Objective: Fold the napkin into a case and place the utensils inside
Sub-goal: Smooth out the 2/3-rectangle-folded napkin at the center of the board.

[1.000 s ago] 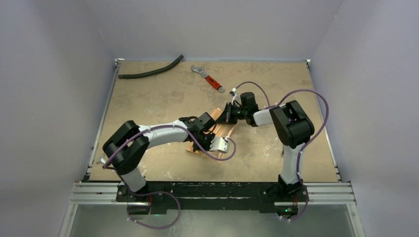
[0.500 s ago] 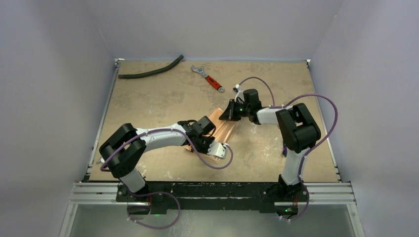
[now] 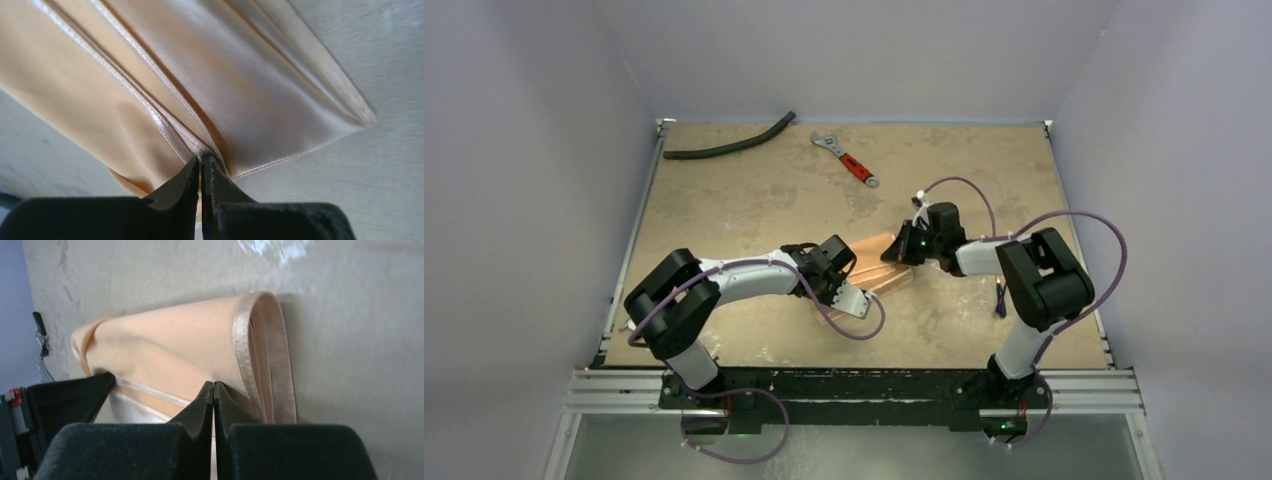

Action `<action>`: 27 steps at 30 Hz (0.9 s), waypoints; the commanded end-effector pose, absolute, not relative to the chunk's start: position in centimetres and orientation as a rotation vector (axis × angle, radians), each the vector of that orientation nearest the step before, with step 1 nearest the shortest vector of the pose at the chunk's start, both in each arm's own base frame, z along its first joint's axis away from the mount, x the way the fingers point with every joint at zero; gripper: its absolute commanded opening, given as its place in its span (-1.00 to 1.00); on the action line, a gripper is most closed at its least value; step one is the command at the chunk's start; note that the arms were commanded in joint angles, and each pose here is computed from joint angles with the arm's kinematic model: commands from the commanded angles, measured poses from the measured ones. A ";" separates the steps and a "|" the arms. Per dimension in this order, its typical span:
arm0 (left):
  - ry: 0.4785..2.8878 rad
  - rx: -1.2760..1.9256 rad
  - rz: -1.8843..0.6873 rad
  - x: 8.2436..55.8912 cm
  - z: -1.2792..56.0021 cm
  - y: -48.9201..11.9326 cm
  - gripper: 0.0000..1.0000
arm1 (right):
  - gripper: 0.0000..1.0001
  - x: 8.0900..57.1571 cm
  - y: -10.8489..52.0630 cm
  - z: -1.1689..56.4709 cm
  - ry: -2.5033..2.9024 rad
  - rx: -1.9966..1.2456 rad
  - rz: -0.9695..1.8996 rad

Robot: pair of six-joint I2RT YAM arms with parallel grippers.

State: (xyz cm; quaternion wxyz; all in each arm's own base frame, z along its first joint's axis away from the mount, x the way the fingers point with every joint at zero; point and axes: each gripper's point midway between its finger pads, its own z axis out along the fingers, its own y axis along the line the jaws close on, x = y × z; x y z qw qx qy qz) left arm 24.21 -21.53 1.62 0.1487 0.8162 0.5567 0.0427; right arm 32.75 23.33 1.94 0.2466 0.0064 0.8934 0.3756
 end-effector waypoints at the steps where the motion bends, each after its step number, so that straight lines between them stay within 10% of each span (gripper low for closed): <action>1: 1.611 2.393 0.384 25.9 0.4 -18.0 -0.91 | -1.00 29.9 20.4 -0.2 2.489 0.186 0.888; 9: 1.528 2.270 0.498 29.9 2.5 -19.9 -0.93 | -1.00 26.6 20.5 2.5 2.455 0.194 0.948; 23: 1.502 1.987 0.303 28.8 13.1 -22.6 -0.37 | -0.94 31.5 25.1 10.7 2.294 -0.072 1.146; 27: 1.480 1.733 0.253 29.7 18.9 -23.8 0.31 | -0.98 32.9 27.2 10.6 2.293 -0.135 1.205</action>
